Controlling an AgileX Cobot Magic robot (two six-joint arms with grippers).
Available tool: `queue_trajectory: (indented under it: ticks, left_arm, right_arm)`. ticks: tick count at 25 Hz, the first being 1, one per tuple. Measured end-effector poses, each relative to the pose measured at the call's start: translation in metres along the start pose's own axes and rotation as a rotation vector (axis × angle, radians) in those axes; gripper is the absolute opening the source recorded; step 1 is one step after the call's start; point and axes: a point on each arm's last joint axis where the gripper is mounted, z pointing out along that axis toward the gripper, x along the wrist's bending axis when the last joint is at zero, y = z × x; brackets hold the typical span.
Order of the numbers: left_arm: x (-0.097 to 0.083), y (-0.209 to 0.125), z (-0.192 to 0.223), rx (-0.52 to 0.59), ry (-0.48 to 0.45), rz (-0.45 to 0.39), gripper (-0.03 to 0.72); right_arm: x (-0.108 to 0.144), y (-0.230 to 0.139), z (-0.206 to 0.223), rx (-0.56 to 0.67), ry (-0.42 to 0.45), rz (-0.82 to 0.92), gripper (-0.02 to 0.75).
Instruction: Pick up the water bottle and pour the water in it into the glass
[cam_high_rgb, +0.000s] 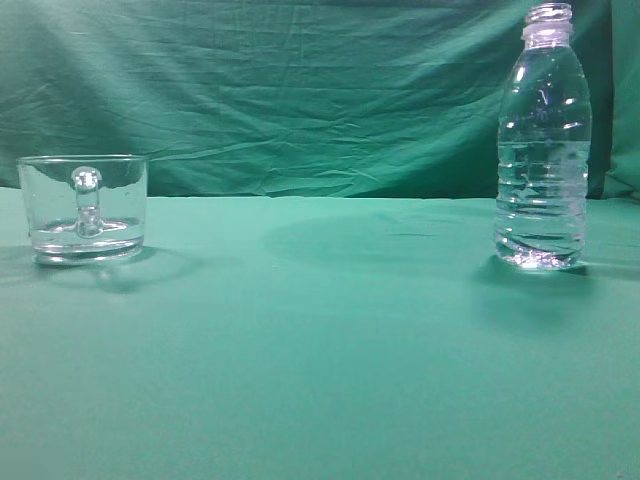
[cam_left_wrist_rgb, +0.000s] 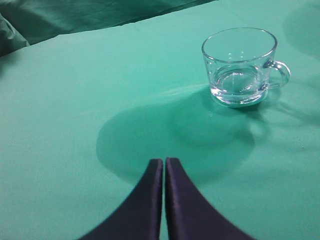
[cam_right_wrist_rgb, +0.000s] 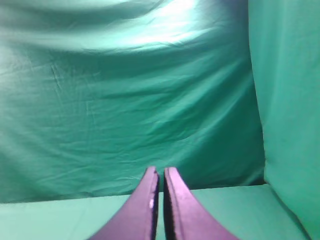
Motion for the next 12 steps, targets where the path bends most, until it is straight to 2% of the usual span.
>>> queue_trajectory:
  ticks: [3,12]
  left_arm:
    - [0.0000,0.0000,0.0000,0.000,0.000,0.000,0.000]
    - [0.0000,0.0000,0.0000,0.000,0.000,0.000,0.000]
  right_arm:
    - [0.0003,0.0027,-0.0051,-0.023,0.005,0.034,0.000]
    - [-0.0002,0.0037,-0.0059,-0.034,0.001,-0.046,0.000]
